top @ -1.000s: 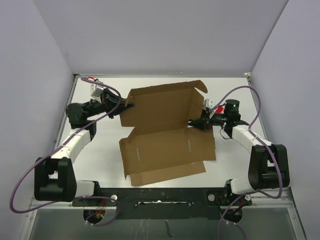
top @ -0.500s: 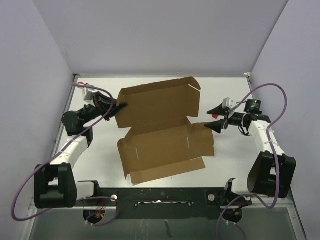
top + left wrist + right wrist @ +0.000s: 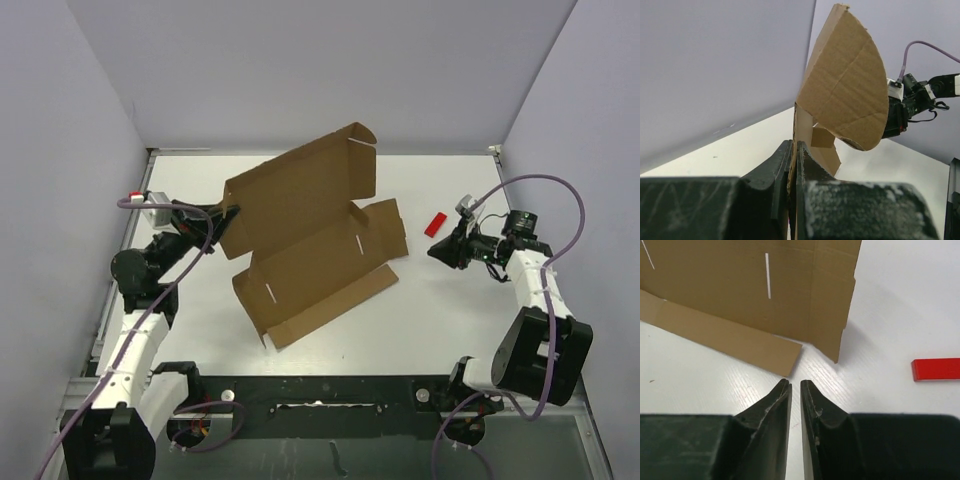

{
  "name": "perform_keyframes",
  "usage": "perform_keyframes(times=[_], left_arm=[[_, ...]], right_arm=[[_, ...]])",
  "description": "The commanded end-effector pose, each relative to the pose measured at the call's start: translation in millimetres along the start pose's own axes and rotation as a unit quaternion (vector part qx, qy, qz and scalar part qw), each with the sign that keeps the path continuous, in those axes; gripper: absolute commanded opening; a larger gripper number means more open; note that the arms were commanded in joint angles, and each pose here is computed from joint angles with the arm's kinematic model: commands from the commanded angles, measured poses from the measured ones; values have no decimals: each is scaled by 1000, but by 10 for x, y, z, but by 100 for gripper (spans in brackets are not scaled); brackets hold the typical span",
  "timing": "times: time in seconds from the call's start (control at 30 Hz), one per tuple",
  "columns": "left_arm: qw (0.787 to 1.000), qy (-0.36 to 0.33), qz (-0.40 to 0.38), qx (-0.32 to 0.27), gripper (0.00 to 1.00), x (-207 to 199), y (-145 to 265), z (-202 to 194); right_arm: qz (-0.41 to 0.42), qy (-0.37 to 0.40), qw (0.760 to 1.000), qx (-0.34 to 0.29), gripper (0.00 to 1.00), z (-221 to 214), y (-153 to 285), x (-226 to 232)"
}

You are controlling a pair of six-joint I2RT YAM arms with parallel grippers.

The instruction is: Fold the paper box

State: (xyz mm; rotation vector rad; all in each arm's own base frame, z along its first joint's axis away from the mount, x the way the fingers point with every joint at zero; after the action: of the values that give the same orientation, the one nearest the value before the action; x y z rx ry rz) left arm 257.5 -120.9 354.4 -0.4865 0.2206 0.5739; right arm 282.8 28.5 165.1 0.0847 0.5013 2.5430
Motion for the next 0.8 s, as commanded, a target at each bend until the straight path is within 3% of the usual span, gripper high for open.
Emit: perform_keyframes(times=[0.0, 0.2, 0.4, 0.77], left_arm=[[998, -19, 53, -32, 0, 107, 89, 41], [995, -20, 87, -43, 0, 102, 178, 49], [993, -13, 116, -36, 0, 189, 233, -36], [988, -15, 152, -3, 0, 356, 351, -280]], right_arm=[[29, -59, 998, 3, 15, -72, -181, 53], [94, -153, 982, 49, 26, -231, -607, 189], [78, -197, 973, 92, 43, -414, -822, 132], [68, -228, 964, 117, 49, -545, -1078, -103]])
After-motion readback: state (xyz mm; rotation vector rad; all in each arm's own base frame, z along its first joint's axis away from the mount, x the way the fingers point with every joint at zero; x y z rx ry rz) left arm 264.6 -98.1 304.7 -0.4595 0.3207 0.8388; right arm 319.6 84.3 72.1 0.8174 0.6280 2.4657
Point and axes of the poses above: each gripper's point midway between its finger pads, its own y axis back along the fingers, its own x axis along the line the jaws close on, z = x × y, the point moved 3 cm from there along y, back along the fingers, and after that the axes turned 12 degrees about y, right-handed, at the moved point
